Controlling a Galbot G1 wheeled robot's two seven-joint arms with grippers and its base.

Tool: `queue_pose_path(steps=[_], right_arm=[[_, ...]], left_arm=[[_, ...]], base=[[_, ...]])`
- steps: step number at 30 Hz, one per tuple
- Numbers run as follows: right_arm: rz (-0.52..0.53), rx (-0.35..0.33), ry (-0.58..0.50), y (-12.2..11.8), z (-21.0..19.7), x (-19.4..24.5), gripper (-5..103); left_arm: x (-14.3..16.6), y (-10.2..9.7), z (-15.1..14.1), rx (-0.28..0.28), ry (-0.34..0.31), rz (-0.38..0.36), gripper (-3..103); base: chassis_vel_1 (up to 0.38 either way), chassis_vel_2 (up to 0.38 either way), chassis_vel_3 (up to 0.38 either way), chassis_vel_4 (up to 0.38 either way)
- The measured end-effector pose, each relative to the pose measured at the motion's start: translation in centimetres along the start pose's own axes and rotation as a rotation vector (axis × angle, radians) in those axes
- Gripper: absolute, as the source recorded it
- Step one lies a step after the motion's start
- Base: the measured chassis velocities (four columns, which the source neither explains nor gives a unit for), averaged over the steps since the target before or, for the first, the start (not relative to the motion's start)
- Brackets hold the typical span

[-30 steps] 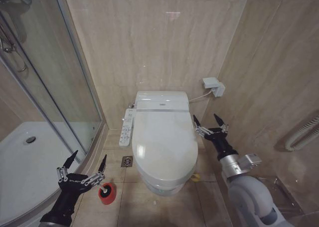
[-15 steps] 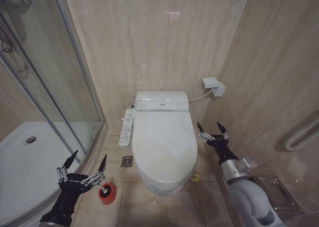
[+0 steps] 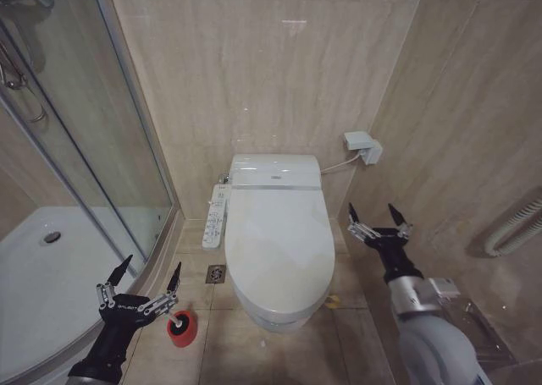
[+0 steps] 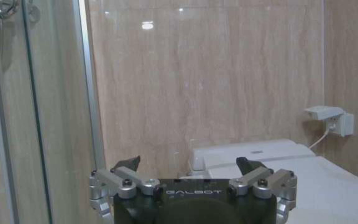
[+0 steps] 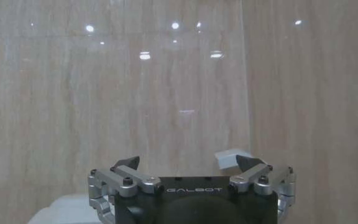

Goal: Open the toilet lid, clean the toilet bowl with a toilet brush, close the toilet lid, and flush.

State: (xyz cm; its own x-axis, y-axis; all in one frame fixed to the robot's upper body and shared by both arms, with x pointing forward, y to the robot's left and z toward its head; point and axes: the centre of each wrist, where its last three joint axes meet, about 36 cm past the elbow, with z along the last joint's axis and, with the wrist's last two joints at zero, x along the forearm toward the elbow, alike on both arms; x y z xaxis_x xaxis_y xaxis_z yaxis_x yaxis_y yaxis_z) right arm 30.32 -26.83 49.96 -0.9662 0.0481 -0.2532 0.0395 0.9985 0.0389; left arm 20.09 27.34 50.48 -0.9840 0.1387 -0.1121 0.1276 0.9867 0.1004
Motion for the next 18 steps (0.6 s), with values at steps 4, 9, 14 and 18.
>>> queue_pose_path(steps=[4, 9, 14, 18], right_arm=[[0.020, 0.023, -0.029, 0.4, -0.9, 1.7, 100], [0.044, 0.049, -0.051, 1.1, -1.1, 3.5, 100], [0.045, 0.051, -0.062, 1.5, -0.2, 5.4, 100], [0.040, 0.038, -0.055, 1.9, -0.7, 6.4, 100]], left_arm=[[0.0, 0.0, 0.0, 0.000, 0.000, 0.000, 100], [0.0, 0.0, 0.0, 0.000, 0.000, 0.000, 100], [0.0, 0.0, 0.0, 0.000, 0.000, 0.000, 100], [0.0, 0.0, 0.0, 0.000, 0.000, 0.000, 100]], base=[[0.000, 0.000, 0.000, 0.000], [0.000, 0.000, 0.000, 0.000], [0.000, 0.000, 0.000, 0.000], [0.000, 0.000, 0.000, 0.000]])
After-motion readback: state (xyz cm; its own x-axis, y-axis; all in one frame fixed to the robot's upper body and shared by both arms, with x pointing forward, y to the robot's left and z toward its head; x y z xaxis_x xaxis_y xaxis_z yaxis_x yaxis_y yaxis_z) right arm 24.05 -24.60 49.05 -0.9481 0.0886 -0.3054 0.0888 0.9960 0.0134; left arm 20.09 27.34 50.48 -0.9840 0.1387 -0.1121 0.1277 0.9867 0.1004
